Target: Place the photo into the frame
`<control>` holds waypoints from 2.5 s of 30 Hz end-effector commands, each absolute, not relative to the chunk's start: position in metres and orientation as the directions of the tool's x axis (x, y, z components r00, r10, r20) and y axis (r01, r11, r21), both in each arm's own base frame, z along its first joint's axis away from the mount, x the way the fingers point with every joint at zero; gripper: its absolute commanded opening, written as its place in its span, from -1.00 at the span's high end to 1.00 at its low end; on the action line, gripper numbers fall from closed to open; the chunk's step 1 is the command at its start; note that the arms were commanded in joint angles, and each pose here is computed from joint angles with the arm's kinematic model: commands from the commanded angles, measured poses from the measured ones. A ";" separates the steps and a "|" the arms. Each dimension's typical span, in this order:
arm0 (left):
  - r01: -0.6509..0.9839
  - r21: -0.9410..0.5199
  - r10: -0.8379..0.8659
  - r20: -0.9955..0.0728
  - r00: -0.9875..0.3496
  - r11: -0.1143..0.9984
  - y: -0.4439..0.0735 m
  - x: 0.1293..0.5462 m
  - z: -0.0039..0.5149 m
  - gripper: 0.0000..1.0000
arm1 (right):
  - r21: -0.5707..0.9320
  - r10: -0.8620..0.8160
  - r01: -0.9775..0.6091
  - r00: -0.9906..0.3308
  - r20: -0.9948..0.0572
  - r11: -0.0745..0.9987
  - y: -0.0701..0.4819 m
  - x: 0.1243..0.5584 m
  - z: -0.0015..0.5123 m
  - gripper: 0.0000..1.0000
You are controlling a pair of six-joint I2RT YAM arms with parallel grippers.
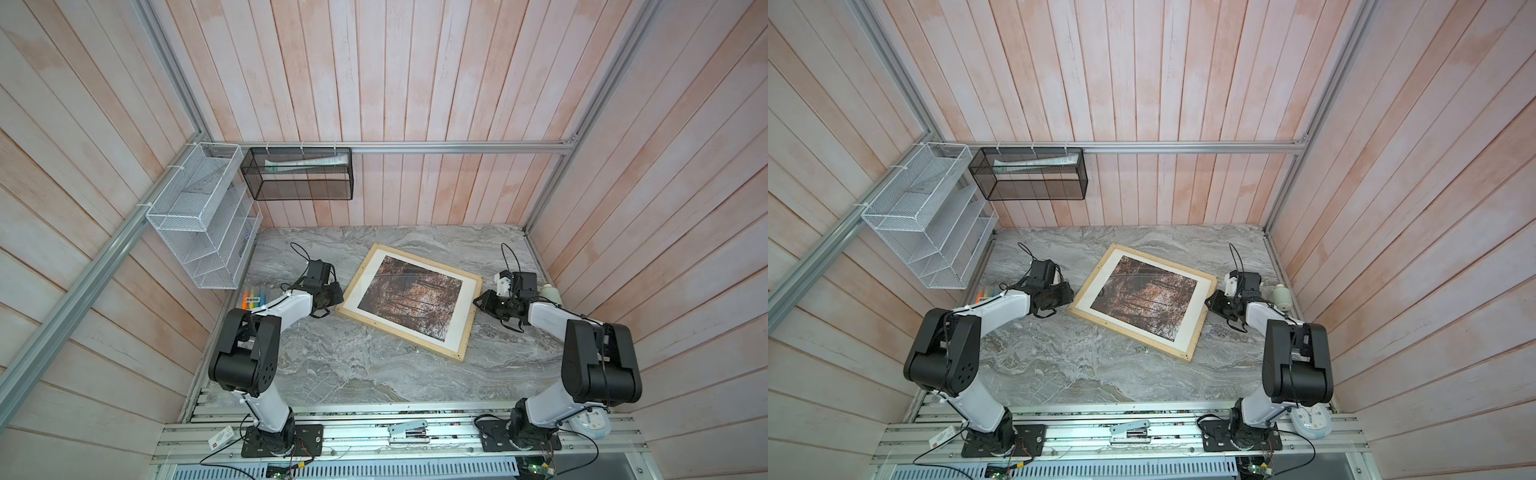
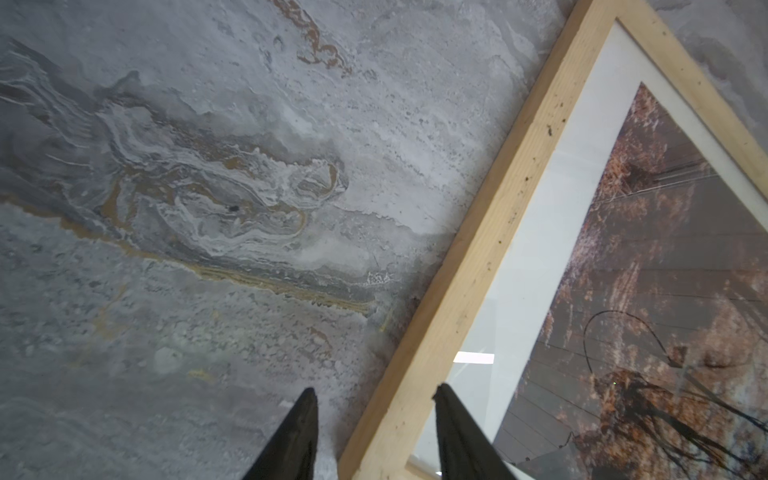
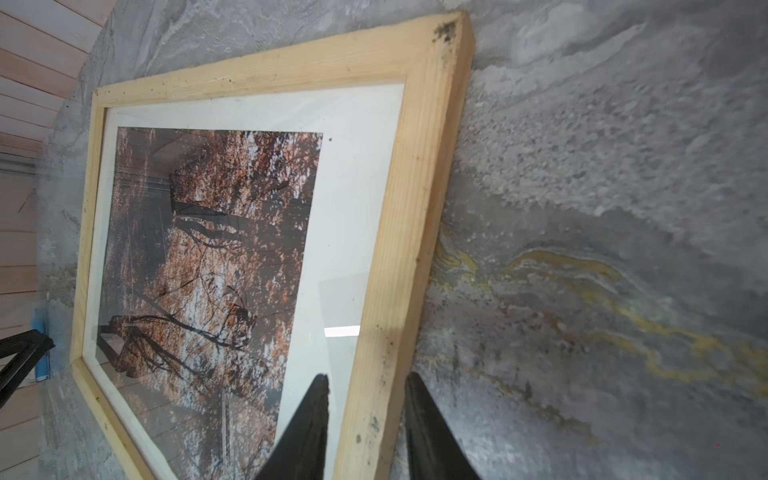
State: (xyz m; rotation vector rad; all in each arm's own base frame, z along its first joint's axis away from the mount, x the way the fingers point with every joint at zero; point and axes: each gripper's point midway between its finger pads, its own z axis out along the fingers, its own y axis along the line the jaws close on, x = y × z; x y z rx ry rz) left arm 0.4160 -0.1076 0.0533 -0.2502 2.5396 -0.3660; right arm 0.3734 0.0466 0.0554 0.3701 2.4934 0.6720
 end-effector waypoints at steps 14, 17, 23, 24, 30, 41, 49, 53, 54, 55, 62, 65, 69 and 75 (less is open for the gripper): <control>-0.025 -0.373 -0.216 -0.481 -0.850 0.927 -0.122 0.426 0.041 0.10 | 0.515 0.386 0.145 -0.832 -0.399 0.845 0.043 0.371 0.039 0.34; -0.024 -0.374 -0.212 -0.473 -0.855 0.927 -0.122 0.424 0.037 0.12 | 0.507 0.391 0.153 -0.827 -0.403 0.848 0.040 0.372 0.035 0.34; -0.019 -0.380 -0.209 -0.463 -0.861 0.925 -0.123 0.418 0.034 0.21 | 0.539 0.399 0.147 -0.831 -0.388 0.830 0.046 0.377 0.027 0.37; -0.020 -0.380 -0.208 -0.460 -0.863 0.925 -0.123 0.417 0.034 0.22 | 0.545 0.399 0.144 -0.833 -0.385 0.826 0.047 0.378 0.027 0.38; -0.007 -0.407 -0.204 -0.443 -0.873 0.913 -0.129 0.402 0.032 0.33 | 0.575 0.388 0.118 -0.843 -0.372 0.809 0.056 0.387 0.022 0.48; -0.006 -0.410 -0.191 -0.413 -0.890 0.912 -0.140 0.375 0.023 0.40 | 0.583 0.343 0.062 -0.857 -0.386 0.810 0.082 0.410 0.025 0.51; -0.007 -0.413 -0.174 -0.368 -0.913 0.911 -0.158 0.343 0.008 0.40 | 0.584 0.325 0.035 -0.857 -0.400 0.811 0.090 0.438 0.030 0.51; 0.011 -0.429 -0.150 -0.339 -0.929 0.903 -0.170 0.321 0.000 0.40 | 0.590 0.314 0.018 -0.859 -0.403 0.807 0.094 0.452 0.033 0.51; 0.012 -0.427 -0.144 -0.331 -0.933 0.904 -0.172 0.316 -0.003 0.40 | 0.589 0.308 0.013 -0.861 -0.404 0.808 0.096 0.456 0.033 0.51; 0.008 -0.423 -0.142 -0.323 -0.936 0.906 -0.172 0.310 -0.005 0.40 | 0.589 0.304 0.009 -0.862 -0.405 0.808 0.097 0.459 0.033 0.51; 0.022 -0.486 -0.148 -0.309 -0.939 0.874 -0.178 0.279 -0.002 0.35 | 0.600 0.294 -0.006 -0.867 -0.401 0.800 0.103 0.478 0.030 0.51; 0.055 -0.542 -0.147 -0.323 -0.935 0.838 -0.186 0.269 0.008 0.23 | 0.605 0.288 -0.012 -0.871 -0.397 0.796 0.106 0.484 0.028 0.48; 0.111 -0.604 -0.131 -0.342 -0.930 0.789 -0.199 0.256 0.024 0.14 | 0.611 0.270 -0.029 -0.880 -0.392 0.791 0.114 0.491 0.026 0.44; 0.152 -0.643 -0.098 -0.336 -0.937 0.750 -0.213 0.238 0.034 0.12 | 0.618 0.238 -0.059 -0.891 -0.387 0.784 0.132 0.498 0.025 0.42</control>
